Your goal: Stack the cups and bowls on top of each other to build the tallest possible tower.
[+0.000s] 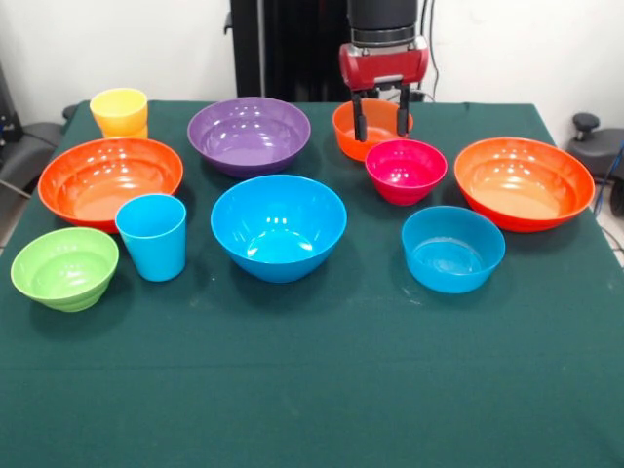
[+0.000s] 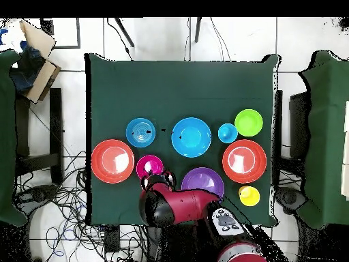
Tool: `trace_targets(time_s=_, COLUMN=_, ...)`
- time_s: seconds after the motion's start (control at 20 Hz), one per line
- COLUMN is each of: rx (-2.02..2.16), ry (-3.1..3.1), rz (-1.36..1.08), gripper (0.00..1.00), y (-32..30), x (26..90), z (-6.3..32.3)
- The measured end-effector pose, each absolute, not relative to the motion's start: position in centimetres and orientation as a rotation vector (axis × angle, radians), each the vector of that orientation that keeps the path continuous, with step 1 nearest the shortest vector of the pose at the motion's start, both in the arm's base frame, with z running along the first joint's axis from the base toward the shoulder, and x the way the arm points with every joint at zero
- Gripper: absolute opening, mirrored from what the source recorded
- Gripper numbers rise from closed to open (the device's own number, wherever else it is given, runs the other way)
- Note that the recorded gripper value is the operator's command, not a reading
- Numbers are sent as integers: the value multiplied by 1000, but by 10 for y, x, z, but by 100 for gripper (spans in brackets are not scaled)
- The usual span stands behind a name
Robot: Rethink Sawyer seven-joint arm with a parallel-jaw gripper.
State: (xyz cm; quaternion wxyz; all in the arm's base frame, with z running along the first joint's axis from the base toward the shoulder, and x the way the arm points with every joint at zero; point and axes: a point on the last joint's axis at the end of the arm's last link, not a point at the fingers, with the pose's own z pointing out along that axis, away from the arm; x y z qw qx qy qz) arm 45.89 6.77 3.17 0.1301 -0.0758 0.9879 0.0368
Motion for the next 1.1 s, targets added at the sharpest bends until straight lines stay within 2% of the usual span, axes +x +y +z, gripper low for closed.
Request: trace_targets(time_s=1.1, rx=-285, ry=2847, rz=90, gripper=100, y=84, x=467, z=31)
